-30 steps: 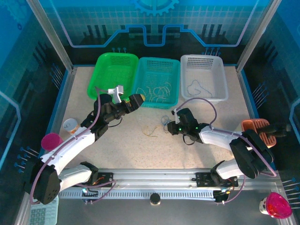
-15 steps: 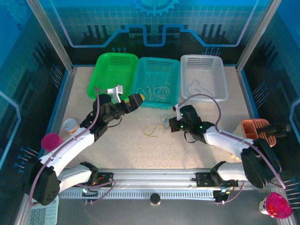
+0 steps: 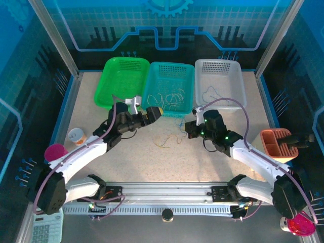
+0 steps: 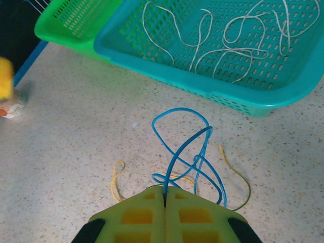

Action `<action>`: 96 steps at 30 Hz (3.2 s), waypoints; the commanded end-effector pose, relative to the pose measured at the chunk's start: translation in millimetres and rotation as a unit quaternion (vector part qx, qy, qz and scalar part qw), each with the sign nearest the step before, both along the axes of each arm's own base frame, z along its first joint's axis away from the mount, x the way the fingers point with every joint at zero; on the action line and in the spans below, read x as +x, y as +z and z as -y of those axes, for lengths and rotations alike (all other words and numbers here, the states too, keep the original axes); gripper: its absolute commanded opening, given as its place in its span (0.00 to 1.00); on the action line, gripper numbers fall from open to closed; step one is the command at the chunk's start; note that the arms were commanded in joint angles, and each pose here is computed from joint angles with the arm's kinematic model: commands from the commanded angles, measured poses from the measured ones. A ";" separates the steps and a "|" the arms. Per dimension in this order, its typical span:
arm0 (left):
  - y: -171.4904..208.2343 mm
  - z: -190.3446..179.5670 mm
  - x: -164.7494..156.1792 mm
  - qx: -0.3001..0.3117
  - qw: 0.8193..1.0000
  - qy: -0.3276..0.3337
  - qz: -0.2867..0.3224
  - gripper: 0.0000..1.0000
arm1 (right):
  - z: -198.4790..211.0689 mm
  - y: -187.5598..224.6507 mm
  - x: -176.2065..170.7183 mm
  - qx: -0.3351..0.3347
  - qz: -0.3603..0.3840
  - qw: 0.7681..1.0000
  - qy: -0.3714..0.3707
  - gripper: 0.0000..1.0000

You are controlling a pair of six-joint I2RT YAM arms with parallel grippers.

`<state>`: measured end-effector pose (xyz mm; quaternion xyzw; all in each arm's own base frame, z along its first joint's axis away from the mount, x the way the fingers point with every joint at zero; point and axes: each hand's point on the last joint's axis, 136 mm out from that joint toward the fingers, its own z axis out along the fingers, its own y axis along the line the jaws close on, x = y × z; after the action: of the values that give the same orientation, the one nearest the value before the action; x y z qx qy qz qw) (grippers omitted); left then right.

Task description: Untangle the cables

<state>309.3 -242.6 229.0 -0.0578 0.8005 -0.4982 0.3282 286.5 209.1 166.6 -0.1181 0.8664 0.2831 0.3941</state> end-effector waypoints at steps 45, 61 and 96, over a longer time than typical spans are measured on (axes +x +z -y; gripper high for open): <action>-41.7 79.5 34.7 -0.017 0.999 -0.050 -0.004 0.42 | -25.4 53.8 -28.2 0.098 0.029 0.992 0.071 0.00; 50.0 54.2 20.6 -0.005 0.995 -0.041 0.092 0.00 | 6.5 -42.3 -16.3 0.041 -0.022 0.999 -0.002 0.00; 85.0 35.8 8.4 -0.012 0.990 -0.027 0.136 0.00 | -0.8 64.4 -22.6 0.089 0.066 0.992 0.056 0.71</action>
<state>316.0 -281.7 309.0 0.0228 0.7482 -0.5253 0.4047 263.8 205.1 219.8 -0.1249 0.8137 0.3635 0.4361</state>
